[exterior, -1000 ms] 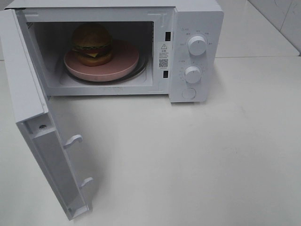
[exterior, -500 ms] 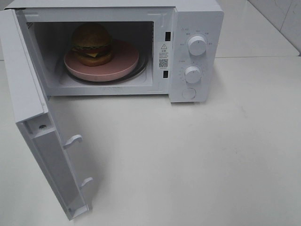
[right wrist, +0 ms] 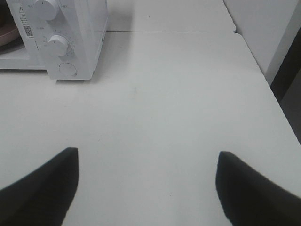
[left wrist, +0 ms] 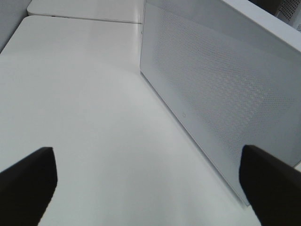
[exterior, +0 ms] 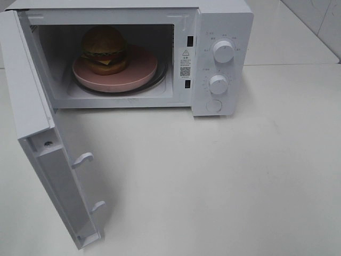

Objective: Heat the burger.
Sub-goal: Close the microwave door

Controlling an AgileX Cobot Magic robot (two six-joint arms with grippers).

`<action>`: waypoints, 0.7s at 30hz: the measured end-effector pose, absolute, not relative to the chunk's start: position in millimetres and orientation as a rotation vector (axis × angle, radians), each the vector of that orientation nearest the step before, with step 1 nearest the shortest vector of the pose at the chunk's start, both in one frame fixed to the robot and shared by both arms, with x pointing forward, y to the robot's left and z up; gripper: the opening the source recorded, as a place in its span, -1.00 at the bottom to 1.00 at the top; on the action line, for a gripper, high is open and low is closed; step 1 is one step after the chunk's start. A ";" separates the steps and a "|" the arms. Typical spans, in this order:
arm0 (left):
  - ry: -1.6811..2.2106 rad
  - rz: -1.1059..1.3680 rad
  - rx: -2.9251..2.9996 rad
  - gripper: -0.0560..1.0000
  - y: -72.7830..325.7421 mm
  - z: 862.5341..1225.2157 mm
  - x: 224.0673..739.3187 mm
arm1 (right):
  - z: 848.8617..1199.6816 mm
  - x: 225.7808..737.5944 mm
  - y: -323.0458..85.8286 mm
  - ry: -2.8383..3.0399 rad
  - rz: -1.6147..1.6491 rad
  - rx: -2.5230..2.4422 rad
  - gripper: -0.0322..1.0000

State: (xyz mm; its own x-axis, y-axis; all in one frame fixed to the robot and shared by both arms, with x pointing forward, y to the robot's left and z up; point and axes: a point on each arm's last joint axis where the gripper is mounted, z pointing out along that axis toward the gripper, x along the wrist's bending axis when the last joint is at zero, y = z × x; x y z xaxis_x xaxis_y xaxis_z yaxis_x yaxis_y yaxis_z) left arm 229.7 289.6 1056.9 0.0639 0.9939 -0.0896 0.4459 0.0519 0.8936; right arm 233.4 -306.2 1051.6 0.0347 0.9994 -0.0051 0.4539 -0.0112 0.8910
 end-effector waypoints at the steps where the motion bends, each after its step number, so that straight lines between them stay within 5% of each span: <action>1: 1.504 0.839 1.516 0.95 289.6 1056.9 229.7 | 1051.6 233.4 -306.2 1.517 0.924 1.566 0.53; 14: 1.485 0.857 1.497 0.95 289.7 1062.2 229.1 | 1051.6 233.4 -306.2 1.517 0.924 1.566 0.53; 21: 1.463 0.891 1.456 0.69 290.9 1076.2 241.2 | 1051.6 233.4 -306.2 1.517 0.924 1.566 0.53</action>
